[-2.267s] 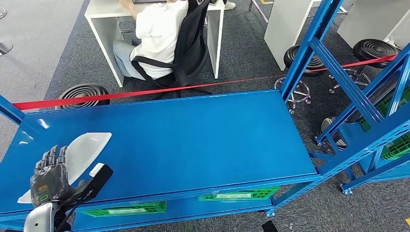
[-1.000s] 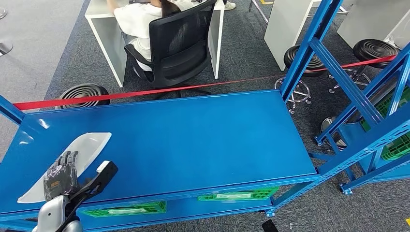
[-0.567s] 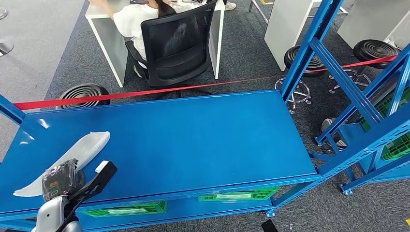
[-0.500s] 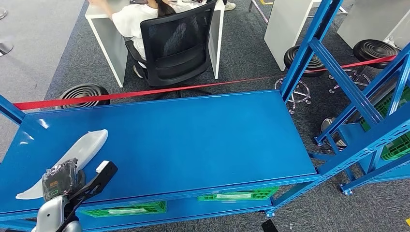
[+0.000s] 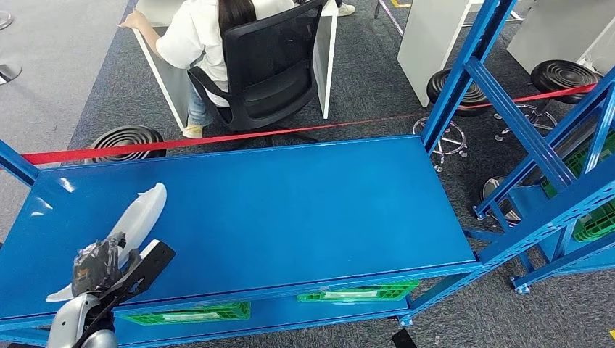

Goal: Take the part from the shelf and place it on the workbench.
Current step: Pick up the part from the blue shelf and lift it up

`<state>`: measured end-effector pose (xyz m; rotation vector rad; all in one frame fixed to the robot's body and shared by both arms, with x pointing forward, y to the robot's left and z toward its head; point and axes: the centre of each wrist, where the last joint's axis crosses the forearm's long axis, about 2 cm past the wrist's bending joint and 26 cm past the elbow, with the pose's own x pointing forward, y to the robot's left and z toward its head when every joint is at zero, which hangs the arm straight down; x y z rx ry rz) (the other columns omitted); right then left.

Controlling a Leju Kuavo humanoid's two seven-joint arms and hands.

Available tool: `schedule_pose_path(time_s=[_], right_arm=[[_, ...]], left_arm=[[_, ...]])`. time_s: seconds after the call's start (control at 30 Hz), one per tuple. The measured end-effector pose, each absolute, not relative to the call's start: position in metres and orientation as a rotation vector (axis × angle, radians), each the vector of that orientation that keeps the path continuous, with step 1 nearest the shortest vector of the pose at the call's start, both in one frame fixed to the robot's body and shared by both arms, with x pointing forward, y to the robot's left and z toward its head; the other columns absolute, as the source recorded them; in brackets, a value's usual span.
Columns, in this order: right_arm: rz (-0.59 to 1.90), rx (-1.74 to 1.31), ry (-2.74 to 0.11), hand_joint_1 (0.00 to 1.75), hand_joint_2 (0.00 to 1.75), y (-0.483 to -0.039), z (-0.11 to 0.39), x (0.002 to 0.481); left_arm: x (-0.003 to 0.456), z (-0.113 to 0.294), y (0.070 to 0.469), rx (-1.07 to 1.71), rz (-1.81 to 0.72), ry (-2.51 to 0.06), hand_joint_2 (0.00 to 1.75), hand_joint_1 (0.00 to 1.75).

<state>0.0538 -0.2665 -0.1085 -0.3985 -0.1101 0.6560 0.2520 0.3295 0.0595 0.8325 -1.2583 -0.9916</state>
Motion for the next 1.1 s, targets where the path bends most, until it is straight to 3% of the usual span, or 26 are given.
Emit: schedule_pose_path(time_s=[0.27, 0.43, 0.5, 1.1], right_arm=[[0.656, -0.399, -0.112, 0.0, 0.0, -0.267, -0.108, 0.054], [0.655, -0.396, -0.133, 0.0, 0.0, -0.267, -0.108, 0.058], [0.654, -0.396, -0.137, 0.0, 0.0, -0.267, -0.108, 0.059], [0.652, -0.398, -0.146, 0.0, 0.0, -0.269, -0.107, 0.064]], left_arm=[[0.253, 0.061, 0.328, 0.788, -0.971, -1.303, 1.75, 1.75], [0.261, 0.081, 0.307, 0.203, -0.669, -1.763, 1.75, 1.75], [0.263, 0.091, 0.3, 0.127, -0.631, -1.845, 1.75, 1.75], [0.259, 0.126, 0.283, 0.246, -0.625, -2.097, 1.75, 1.75]])
